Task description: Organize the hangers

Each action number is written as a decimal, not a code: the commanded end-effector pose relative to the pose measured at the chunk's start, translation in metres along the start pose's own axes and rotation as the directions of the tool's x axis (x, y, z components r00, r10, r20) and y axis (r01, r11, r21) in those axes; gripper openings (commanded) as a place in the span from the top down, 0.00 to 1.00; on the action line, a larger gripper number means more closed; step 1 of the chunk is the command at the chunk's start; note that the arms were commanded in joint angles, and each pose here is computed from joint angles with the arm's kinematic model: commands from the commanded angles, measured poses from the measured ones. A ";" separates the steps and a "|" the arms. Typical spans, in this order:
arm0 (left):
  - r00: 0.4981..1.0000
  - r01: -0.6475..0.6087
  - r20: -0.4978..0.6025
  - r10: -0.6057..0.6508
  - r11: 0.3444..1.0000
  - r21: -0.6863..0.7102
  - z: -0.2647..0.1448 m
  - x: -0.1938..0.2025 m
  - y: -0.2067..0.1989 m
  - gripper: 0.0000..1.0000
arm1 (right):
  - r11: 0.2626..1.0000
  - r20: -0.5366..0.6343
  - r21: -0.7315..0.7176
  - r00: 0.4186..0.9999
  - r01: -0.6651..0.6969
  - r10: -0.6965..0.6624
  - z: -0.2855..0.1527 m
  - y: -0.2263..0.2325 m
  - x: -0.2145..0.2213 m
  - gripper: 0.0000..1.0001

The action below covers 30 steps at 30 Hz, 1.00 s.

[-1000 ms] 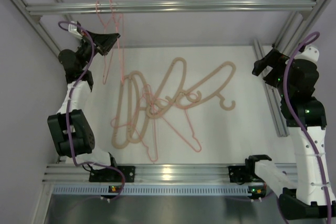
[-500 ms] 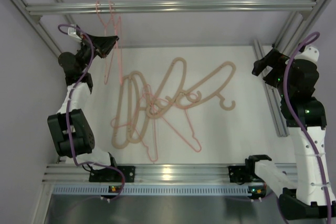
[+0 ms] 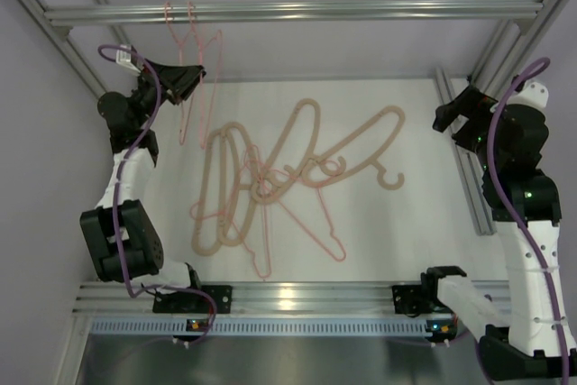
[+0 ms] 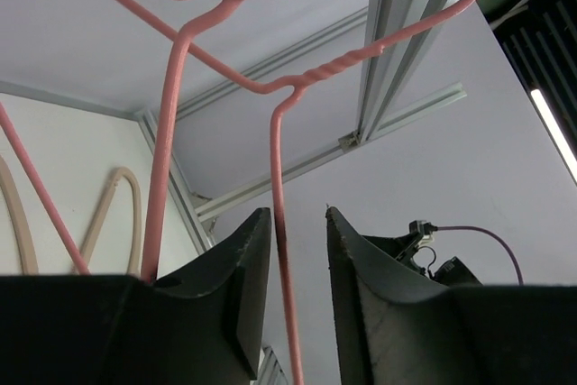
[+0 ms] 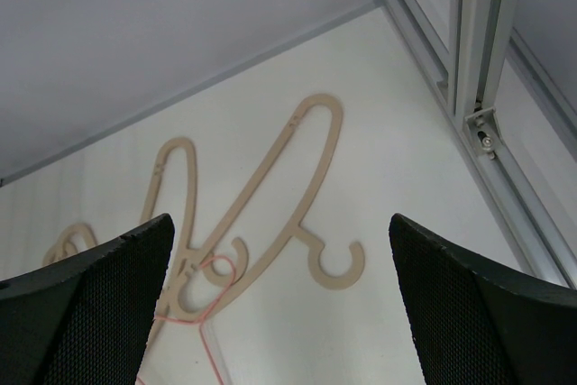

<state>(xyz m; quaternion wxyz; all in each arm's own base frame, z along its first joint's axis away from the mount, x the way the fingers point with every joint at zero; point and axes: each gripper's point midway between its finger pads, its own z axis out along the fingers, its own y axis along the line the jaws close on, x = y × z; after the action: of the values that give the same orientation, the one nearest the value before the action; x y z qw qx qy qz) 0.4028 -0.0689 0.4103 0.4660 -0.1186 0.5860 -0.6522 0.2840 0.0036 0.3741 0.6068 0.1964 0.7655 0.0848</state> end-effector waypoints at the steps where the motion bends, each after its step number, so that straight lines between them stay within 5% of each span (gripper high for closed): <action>1: 0.997 -0.080 -0.010 0.080 0.997 0.016 -0.006 0.007 -0.017 0.63 | 1.000 0.049 -0.018 0.999 -0.013 0.014 -0.002 0.002 -0.011 0.01; 15: 0.972 -0.234 -0.009 0.234 0.967 -0.103 -0.019 0.018 -0.039 0.50 | 1.000 0.040 -0.022 0.999 -0.009 0.010 -0.002 0.002 -0.006 0.01; 22: 0.915 -0.373 0.011 0.402 0.859 -0.351 -0.042 0.010 -0.035 0.46 | 0.999 0.028 -0.036 0.999 -0.015 0.016 0.002 0.004 -0.001 0.01; 30: 0.901 -0.390 0.000 0.434 0.809 -0.440 -0.056 0.011 -0.019 0.40 | 0.999 0.023 -0.043 1.000 -0.019 0.020 0.003 0.005 0.001 0.01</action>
<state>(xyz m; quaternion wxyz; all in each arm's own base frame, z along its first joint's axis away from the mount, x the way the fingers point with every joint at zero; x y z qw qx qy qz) 0.3470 -0.0539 0.4185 0.5826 -0.1126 0.6855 -0.4219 0.2836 0.0088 0.3602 0.5957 0.1896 0.7748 0.0942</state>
